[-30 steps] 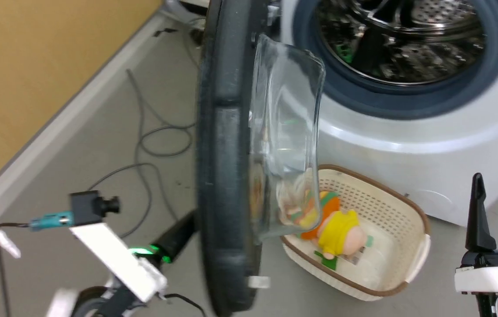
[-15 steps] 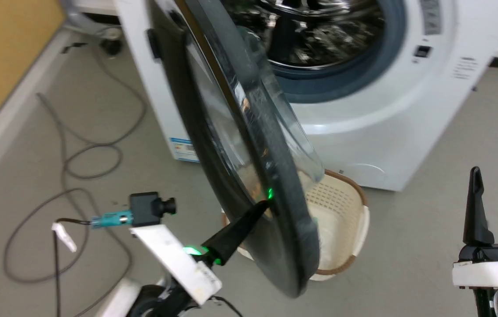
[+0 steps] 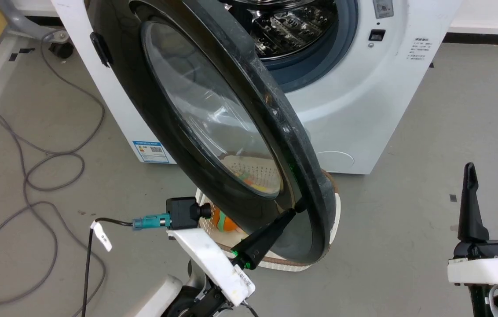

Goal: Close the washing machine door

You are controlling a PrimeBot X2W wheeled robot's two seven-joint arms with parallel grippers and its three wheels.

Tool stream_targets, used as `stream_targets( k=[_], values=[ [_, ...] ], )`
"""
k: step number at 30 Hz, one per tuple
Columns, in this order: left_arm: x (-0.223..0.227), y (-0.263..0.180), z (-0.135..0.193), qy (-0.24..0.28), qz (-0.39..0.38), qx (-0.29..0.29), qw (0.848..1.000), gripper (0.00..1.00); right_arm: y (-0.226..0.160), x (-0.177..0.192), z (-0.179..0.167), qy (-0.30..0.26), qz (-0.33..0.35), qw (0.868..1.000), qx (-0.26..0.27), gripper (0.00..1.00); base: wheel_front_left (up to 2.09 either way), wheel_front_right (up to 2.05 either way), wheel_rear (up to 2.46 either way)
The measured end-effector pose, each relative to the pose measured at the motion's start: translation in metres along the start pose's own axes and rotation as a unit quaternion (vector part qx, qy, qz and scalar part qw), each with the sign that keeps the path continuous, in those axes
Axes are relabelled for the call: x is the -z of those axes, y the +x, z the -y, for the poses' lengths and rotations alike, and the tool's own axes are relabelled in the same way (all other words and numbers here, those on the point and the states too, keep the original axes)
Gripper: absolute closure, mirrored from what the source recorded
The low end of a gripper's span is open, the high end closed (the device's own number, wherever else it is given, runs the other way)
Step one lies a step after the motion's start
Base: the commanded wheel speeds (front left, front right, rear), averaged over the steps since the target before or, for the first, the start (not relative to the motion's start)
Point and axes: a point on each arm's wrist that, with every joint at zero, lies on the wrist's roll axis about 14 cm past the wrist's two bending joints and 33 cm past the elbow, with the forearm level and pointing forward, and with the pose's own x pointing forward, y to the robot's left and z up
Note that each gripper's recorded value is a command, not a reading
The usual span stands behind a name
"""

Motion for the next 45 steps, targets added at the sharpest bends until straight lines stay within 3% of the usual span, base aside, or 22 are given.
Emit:
stream_targets(
  k=[3, 6, 9, 13, 18, 21, 24, 25, 27, 37, 38, 39, 40, 45],
  values=[
    [-0.01, -0.003, -0.006, 0.021, 0.023, -0.01, 0.999, 1.0, -0.001, -0.002, 0.001, 0.0, 0.002, 1.0, 0.001, 0.0, 0.0, 0.0, 0.0],
    [-0.034, -0.013, -0.022, 0.084, 0.067, -0.036, 0.994, 1.0, -0.001, -0.004, 0.0, 0.0, 0.004, 1.0, 0.001, 0.0, 0.0, 0.0, 0.0],
    [-0.072, -0.034, -0.055, 0.177, 0.135, -0.104, 0.969, 1.0, -0.002, -0.006, 0.0, 0.001, 0.007, 1.0, 0.0, 0.0, 0.0, 0.0, 0.0],
    [-0.12, -0.055, -0.067, 0.295, 0.195, -0.183, 0.917, 1.0, -0.001, -0.01, -0.003, 0.002, 0.013, 1.0, -0.003, 0.0, 0.0, 0.0, 0.0],
    [-0.191, -0.089, -0.032, 0.428, 0.313, -0.241, 0.813, 1.0, -0.002, -0.011, -0.006, 0.005, 0.013, 1.0, -0.007, 0.0, 0.0, 0.0, 0.0],
    [-0.201, -0.115, -0.027, 0.468, 0.346, -0.284, 0.762, 1.0, -0.003, -0.014, -0.007, 0.006, 0.016, 1.0, -0.008, 0.0, 0.0, 0.0, 0.0],
    [-0.195, -0.139, -0.034, 0.485, 0.353, -0.328, 0.729, 1.0, -0.006, -0.015, -0.007, 0.009, 0.016, 1.0, -0.008, 0.0, 0.0, 0.0, 0.0],
    [-0.191, -0.146, -0.038, 0.485, 0.353, -0.34, 0.724, 1.0, -0.007, -0.014, -0.007, 0.009, 0.014, 1.0, -0.008, 0.0, 0.0, 0.0, 0.0],
    [-0.178, -0.153, -0.046, 0.471, 0.348, -0.353, 0.73, 0.0, -0.01, -0.012, -0.008, 0.01, 0.01, 1.0, -0.009, 0.0, 0.0, 0.0, 0.0],
    [-0.14, -0.182, -0.069, 0.462, 0.309, -0.381, 0.739, 0.0, -0.016, -0.001, -0.025, 0.007, -0.01, 0.999, -0.035, 0.0, 0.0, 0.0, 0.0],
    [-0.138, -0.182, -0.068, 0.465, 0.307, -0.379, 0.739, 0.0, -0.016, -0.001, -0.028, 0.002, -0.011, 0.999, -0.04, 0.13, 0.0, 0.0, 0.0],
    [-0.138, -0.182, -0.067, 0.465, 0.308, -0.377, 0.739, 0.0, -0.015, 0.0, -0.03, -0.004, -0.011, 0.999, -0.044, 0.84, 0.0, 0.0, 0.0],
    [-0.139, -0.183, -0.066, 0.465, 0.309, -0.376, 0.739, 0.0, -0.015, 0.0, -0.032, -0.009, -0.011, 0.999, -0.047, 1.0, 0.0, 0.0, 0.0],
    [-0.14, -0.184, -0.063, 0.472, 0.312, -0.373, 0.735, 0.0, -0.005, -0.02, -0.036, -0.006, 0.022, 0.998, -0.051, 1.0, 0.0, 0.0, 0.0]
  ],
)
